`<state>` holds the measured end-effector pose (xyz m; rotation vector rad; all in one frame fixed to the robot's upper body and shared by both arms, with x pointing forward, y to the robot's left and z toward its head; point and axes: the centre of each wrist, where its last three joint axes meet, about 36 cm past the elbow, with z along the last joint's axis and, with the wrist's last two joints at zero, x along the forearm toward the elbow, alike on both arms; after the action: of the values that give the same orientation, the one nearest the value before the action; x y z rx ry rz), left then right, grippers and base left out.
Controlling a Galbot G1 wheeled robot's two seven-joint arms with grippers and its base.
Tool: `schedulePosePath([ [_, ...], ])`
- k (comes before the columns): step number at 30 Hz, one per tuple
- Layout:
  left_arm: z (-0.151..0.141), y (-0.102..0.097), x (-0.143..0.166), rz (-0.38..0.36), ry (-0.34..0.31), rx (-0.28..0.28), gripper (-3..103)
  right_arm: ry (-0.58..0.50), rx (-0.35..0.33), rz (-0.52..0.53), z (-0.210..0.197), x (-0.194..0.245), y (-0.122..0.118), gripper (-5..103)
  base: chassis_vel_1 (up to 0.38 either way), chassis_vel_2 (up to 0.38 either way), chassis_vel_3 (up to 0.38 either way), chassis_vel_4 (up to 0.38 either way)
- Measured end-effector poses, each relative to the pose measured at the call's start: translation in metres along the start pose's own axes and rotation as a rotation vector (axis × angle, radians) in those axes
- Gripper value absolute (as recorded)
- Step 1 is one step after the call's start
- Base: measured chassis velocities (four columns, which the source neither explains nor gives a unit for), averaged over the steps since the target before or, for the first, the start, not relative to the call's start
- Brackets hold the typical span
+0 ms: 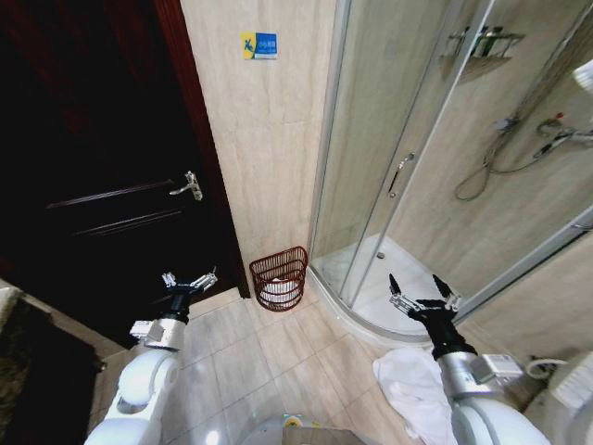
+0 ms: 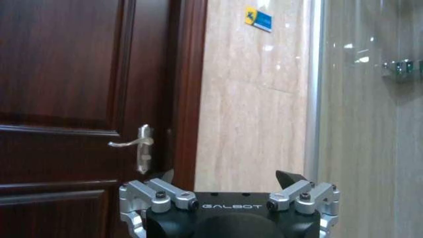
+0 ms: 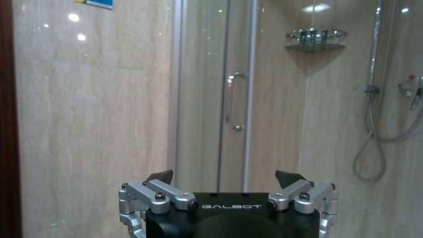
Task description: Discard the used towel into the hamper.
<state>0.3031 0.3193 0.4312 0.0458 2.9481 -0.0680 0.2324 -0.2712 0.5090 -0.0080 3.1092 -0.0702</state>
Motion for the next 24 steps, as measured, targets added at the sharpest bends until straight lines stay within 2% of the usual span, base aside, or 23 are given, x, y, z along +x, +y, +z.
schedulePosePath([
  [24,-0.0090,-0.0099,0.0026,0.015,-0.020,-0.001,100,-0.002,0.006,0.016,-0.0006,0.0046,-0.0049,100,-0.209,-0.214,0.213,0.208],
])
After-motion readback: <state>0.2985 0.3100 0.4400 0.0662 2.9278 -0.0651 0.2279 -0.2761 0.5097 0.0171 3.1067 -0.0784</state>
